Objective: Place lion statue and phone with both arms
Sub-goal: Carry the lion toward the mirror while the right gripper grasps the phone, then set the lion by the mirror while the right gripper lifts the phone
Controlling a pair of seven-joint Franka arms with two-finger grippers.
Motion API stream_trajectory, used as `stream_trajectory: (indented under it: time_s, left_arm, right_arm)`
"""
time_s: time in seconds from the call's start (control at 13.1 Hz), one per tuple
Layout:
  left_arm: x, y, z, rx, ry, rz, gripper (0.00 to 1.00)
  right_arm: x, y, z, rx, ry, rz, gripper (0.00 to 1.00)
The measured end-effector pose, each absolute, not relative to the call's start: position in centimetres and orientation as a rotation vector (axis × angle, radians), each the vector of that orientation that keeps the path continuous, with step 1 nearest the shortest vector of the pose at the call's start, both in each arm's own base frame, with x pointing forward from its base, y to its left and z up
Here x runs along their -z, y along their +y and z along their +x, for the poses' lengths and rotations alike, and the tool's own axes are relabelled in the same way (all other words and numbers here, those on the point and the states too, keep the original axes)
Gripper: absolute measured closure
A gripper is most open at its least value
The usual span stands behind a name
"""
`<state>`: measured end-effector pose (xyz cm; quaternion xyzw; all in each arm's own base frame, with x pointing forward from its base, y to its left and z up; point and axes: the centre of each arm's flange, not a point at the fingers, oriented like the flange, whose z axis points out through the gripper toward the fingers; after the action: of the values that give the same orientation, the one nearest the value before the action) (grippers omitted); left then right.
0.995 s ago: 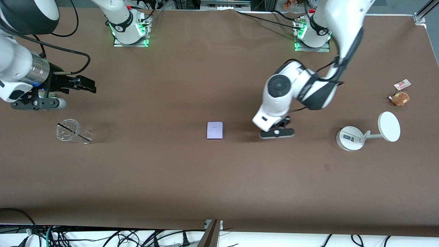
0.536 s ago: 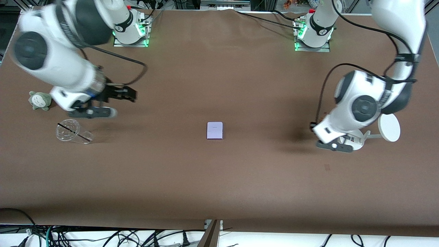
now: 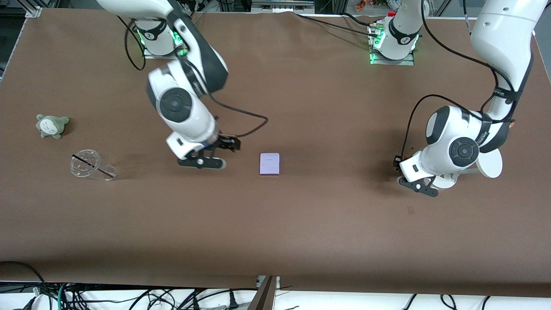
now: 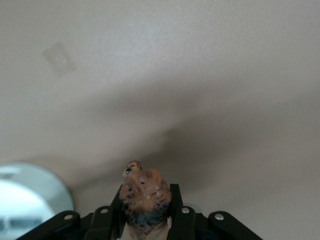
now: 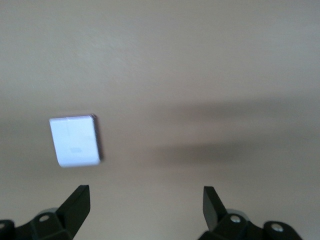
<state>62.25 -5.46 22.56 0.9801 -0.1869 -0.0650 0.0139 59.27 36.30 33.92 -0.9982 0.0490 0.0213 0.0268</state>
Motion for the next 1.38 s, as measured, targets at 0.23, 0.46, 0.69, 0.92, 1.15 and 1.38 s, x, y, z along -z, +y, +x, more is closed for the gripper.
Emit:
stream_trajectory:
  time_s: [0.23, 0.46, 0.69, 0.92, 1.15, 1.38]
  left_arm:
    - [-21.4, -4.5, 62.2, 0.191, -0.618, 3.032, 0.63]
    - [-21.4, -4.5, 62.3, 0.185, -0.665, 3.029, 0.63]
    - [-21.4, -4.5, 62.2, 0.186, -0.687, 3.024, 0.63]
    - [-21.3, -4.5, 62.2, 0.184, -0.69, 3.023, 0.63]
    - [-20.9, -4.6, 62.3, 0.169, -0.699, 3.018, 0.63]
    - [-20.4, -4.6, 62.2, 0.175, -0.707, 3.011, 0.63]
  right_arm:
    - [-27.6, 39.6, 58.9, 0.0, 0.148, -3.054, 0.0]
    - [-23.6, 42.0, 58.3, 0.032, 0.104, -3.038, 0.0]
    - [-21.0, 45.9, 57.0, 0.072, 0.026, -3.016, 0.0]
    - [-19.0, 48.4, 56.2, 0.106, -0.065, -3.034, 0.0]
    - [-17.5, 48.6, 56.2, 0.135, -0.128, -3.068, 0.0]
    - [-16.7, 48.6, 56.3, 0.161, -0.138, -3.059, 0.0]
